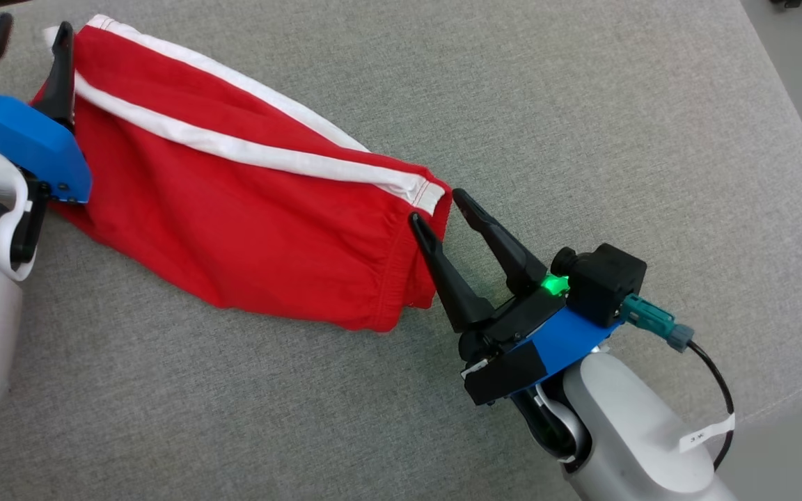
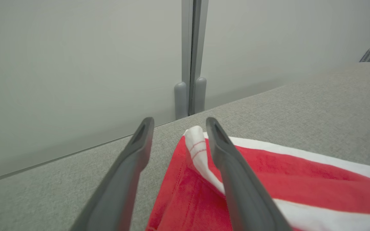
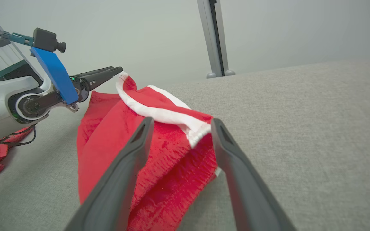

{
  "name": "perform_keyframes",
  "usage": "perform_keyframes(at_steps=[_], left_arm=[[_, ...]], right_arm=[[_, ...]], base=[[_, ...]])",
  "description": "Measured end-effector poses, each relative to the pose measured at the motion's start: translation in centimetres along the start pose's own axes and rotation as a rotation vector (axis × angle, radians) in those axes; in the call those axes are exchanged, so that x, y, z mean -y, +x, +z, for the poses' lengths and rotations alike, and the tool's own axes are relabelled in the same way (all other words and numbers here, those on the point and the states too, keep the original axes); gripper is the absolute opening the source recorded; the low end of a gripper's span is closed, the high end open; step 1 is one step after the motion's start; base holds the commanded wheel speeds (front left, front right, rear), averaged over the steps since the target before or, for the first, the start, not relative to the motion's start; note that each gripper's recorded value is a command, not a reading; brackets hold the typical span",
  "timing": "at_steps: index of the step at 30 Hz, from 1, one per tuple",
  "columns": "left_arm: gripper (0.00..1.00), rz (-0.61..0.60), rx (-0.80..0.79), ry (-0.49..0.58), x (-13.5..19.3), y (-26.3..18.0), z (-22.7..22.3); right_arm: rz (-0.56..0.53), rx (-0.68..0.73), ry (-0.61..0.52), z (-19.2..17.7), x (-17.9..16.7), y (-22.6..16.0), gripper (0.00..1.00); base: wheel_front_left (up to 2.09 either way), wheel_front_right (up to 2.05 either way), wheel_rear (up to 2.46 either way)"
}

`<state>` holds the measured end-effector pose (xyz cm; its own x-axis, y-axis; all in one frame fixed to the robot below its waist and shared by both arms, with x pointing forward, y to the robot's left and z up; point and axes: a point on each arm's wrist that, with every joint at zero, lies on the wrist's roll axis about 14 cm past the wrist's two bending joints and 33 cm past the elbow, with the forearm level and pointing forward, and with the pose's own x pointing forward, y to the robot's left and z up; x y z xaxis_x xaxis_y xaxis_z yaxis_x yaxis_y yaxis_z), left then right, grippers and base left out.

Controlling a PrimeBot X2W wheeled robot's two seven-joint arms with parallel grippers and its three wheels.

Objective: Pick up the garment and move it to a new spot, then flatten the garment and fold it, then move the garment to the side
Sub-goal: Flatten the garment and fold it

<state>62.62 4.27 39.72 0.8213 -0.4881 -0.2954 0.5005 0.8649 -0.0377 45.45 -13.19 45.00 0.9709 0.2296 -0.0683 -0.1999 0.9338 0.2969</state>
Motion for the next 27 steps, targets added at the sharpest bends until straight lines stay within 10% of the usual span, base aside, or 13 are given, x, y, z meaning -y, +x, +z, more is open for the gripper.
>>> perform_keyframes(at_steps=[27], left_arm=[[1.00,0.042,0.024,0.038,-1.5,-4.1,-1.5]], right_arm=[[-0.257,0.155,-0.103,4.6,4.7,-8.8,1.00]], base=[[0.00,0.00,0.00]])
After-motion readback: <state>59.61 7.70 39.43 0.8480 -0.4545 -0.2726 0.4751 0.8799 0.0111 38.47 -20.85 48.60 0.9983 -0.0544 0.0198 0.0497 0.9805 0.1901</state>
